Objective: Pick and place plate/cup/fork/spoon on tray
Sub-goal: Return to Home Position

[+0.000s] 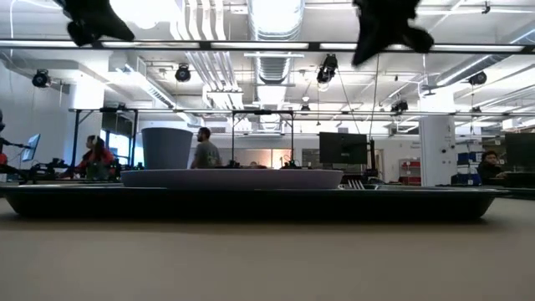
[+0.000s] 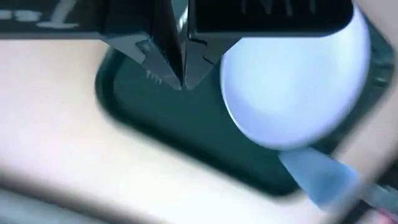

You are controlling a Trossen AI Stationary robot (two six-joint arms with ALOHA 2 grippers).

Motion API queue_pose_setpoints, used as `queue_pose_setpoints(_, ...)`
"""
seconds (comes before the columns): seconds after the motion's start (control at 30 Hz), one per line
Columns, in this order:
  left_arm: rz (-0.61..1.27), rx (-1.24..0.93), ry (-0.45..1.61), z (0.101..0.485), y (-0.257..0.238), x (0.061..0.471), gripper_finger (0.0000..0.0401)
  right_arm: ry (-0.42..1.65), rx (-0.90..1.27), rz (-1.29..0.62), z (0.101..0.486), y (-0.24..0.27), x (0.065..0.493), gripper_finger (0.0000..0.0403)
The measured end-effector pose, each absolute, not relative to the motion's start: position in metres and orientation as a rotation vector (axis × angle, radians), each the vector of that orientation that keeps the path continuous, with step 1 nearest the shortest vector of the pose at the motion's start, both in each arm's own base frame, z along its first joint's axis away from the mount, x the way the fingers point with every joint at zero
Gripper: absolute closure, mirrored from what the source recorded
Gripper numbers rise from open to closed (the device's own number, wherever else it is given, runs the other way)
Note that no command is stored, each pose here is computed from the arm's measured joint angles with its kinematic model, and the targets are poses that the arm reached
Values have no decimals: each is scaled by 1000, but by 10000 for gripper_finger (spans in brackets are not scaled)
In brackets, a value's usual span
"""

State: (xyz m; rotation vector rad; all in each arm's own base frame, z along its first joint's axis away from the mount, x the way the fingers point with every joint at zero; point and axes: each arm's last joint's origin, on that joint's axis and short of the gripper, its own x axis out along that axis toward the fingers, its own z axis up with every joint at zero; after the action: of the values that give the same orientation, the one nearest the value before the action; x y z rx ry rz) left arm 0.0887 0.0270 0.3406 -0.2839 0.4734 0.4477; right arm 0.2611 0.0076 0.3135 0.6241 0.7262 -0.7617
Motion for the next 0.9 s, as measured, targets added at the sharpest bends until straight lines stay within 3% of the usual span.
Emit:
queue_pose_setpoints(0.17, 468, -328, 306, 350, 19, 56, 401, 560, 481, -706, 371, 4, 246, 394)
queue_pose_setpoints(0.37, 459, -285, 242, 351, 15, 38, 401, 489, 336, -634, 408, 2, 230, 394)
queue_pose_setpoints(0.67, 457, -238, 209, 353, 13, 30, 401, 442, 241, -554, 430, 7, 224, 394)
queue_pose_setpoints(0.9, 530, -426, 121, 353, 13, 23, 401, 411, 382, -493, 439, 9, 221, 394)
